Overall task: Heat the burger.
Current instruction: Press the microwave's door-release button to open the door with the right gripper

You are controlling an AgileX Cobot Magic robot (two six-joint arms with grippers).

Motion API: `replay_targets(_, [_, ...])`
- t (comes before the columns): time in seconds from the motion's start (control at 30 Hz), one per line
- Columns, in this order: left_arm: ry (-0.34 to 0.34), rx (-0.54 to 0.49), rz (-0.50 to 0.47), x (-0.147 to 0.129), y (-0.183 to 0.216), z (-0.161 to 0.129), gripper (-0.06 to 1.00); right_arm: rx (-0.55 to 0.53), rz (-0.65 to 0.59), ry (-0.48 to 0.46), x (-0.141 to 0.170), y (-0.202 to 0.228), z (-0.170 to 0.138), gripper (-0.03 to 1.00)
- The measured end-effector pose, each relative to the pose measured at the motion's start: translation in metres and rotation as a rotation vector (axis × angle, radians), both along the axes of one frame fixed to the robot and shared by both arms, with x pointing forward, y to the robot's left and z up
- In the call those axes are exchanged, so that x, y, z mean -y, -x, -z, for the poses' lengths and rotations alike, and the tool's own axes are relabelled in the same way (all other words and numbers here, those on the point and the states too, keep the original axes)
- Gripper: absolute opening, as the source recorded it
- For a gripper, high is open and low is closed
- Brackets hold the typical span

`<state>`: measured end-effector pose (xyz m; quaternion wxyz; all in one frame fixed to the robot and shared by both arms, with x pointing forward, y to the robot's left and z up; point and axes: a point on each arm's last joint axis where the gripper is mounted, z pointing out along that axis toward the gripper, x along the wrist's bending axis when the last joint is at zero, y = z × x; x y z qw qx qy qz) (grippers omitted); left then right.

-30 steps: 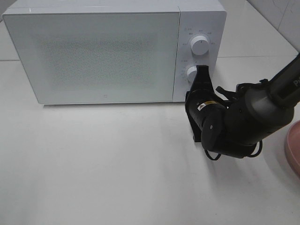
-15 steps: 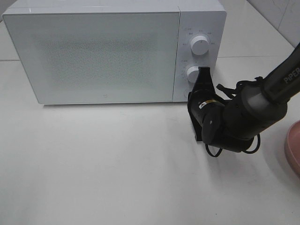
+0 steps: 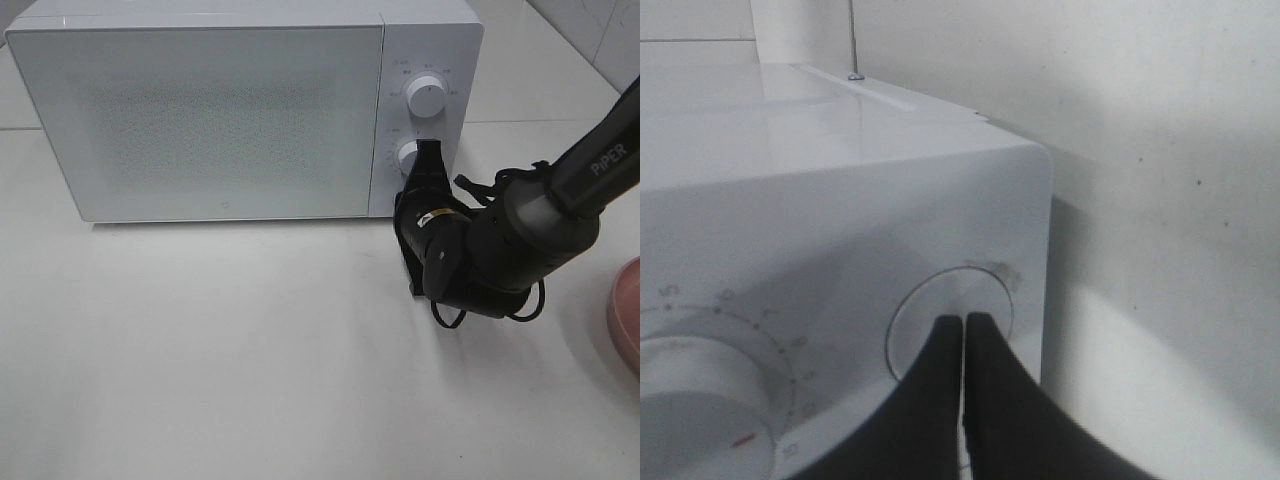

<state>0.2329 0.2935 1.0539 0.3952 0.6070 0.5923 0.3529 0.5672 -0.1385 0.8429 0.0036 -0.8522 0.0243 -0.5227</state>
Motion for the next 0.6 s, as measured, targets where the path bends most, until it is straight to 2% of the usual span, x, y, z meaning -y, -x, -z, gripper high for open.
replay_targets(0.6, [0.000, 0.000, 0.000, 0.0000, 0.0000, 0.0000, 0.99, 0.013, 0.036, -0.019, 0.0015, -0.0086, -0.0036, 0.00])
